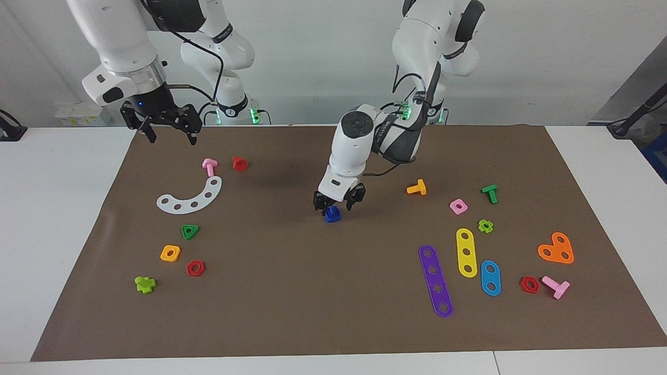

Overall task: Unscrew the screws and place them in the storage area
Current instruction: 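Reach the left gripper to the blue square nut and grasp it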

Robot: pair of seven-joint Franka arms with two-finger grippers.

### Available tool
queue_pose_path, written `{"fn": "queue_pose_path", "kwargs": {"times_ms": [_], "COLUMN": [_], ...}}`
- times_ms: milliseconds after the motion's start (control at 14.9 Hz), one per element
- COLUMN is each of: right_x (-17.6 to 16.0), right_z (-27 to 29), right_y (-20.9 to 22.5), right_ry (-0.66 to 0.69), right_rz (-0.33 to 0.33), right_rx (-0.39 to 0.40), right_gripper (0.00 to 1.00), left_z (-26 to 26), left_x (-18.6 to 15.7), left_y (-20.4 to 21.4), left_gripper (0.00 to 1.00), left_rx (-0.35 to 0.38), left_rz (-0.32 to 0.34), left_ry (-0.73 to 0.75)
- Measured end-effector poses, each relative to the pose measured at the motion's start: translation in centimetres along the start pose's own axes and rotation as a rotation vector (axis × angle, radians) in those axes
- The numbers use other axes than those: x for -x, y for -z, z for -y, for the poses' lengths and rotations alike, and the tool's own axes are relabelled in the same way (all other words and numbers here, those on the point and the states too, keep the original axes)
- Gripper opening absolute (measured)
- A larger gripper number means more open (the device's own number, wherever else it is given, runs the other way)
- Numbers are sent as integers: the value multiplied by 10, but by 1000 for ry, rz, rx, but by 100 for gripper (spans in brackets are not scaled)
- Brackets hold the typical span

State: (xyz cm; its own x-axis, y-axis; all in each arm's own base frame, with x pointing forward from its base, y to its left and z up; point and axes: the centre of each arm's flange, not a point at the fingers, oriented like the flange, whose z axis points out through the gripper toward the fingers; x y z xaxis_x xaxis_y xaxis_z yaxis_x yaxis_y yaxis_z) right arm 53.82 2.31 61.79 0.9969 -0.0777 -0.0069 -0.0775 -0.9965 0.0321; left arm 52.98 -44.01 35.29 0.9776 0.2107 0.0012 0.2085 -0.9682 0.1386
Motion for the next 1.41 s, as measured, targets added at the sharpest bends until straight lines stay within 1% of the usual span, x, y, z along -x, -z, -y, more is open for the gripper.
{"fn": "queue_pose_path", "kwargs": {"times_ms": [67,134,402,670,804,872,939,1006,1073,1140,1207,1408], "right_x": [0,0,0,0,0,0,0,0,0,0,0,0], "right_z": [0,0,0,0,0,0,0,0,0,0,0,0], "right_y": [0,0,-2,-3,-3,-3,-3,-3,-3,-3,-3,-4], "right_ry": [0,0,0,0,0,0,0,0,0,0,0,0], "right_rz": [0,0,3,5,5,6,6,6,6,6,6,8], "right_rx": [0,0,0,1,1,1,1,1,1,1,1,1], "right_gripper": [100,100,100,100,100,100,100,100,100,100,100,100], "left_z": [-1,0,3,1,0,0,0,0,0,0,1,1], "left_x": [1,2,12,21,23,23,23,23,23,22,22,22], "left_y": [-3,-6,-22,-37,-39,-40,-40,-41,-41,-40,-40,-40], "left_gripper": [78,73,68,66,63,59,59,53,53,48,46,46], "left_rx": [-1,-3,-25,-40,-42,-43,-44,-44,-45,-44,-45,-44], "left_rz": [1,2,15,28,29,30,30,30,31,30,30,29], "left_ry": [3,3,-7,-20,-21,-21,-21,-20,-20,-20,-20,-19]}}
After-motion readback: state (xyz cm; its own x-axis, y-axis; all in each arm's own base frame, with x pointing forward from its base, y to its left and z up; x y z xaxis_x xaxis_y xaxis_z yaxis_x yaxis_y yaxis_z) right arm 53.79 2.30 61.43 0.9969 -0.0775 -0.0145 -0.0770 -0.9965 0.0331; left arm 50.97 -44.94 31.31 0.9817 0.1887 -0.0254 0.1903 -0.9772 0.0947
